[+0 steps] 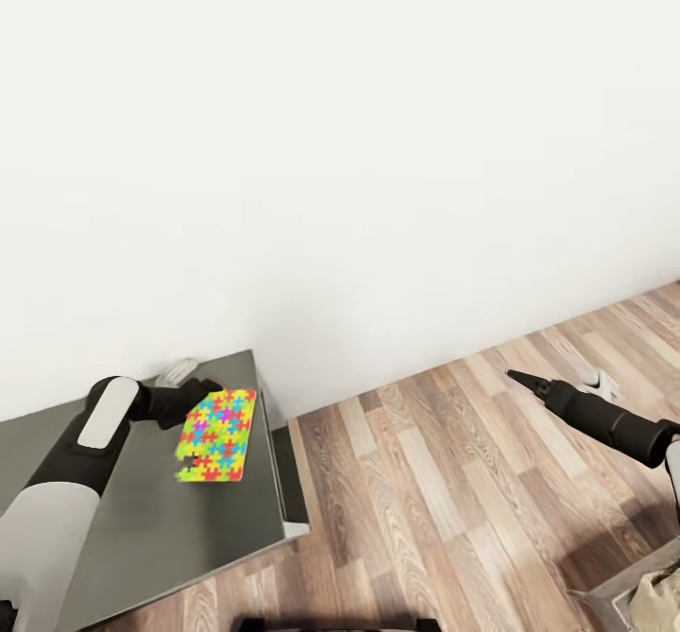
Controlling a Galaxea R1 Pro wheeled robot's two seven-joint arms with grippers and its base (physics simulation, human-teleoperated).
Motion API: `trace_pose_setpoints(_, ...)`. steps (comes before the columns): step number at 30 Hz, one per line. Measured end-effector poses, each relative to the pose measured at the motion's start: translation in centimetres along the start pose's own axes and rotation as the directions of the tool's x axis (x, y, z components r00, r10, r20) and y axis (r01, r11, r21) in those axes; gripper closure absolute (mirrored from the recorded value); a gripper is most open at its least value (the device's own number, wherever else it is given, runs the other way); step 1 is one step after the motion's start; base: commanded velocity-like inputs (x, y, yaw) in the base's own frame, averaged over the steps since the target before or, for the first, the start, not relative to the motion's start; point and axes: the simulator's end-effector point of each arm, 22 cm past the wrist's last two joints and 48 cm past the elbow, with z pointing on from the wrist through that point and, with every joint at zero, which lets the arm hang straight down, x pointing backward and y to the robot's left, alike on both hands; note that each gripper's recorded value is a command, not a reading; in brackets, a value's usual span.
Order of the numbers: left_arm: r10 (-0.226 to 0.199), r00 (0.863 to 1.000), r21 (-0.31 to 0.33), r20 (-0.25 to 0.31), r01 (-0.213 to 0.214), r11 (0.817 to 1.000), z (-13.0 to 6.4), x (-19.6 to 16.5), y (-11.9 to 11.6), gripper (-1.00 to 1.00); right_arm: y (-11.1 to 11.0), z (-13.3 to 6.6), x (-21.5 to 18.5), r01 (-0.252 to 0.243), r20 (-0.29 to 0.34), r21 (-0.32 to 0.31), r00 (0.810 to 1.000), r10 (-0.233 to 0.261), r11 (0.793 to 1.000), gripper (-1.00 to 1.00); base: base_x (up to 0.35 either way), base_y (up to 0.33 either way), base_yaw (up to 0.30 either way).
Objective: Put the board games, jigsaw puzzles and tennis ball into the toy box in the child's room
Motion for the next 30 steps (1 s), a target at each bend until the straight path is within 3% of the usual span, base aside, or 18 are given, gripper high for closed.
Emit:
trace_pose_setpoints(10,0.000,1.000,0.001,0.000,0.000,1.000,0.00,0.00,-0.01,-1.00,0.02,0.02,0.01,0.000,0.000,0.000,1.000,0.000,1.000,-1.00,0.000,0.000,-0.210)
trace_pose_setpoints(30,-0.007,1.000,-0.003,0.007,0.007,1.000,-0.15,-0.32,0.42,-1.00,0.04,0.06,0.04,-0.001,0.000,-0.001,1.000,0.001,1.000,-1.00,-0.032,0.000,-0.026)
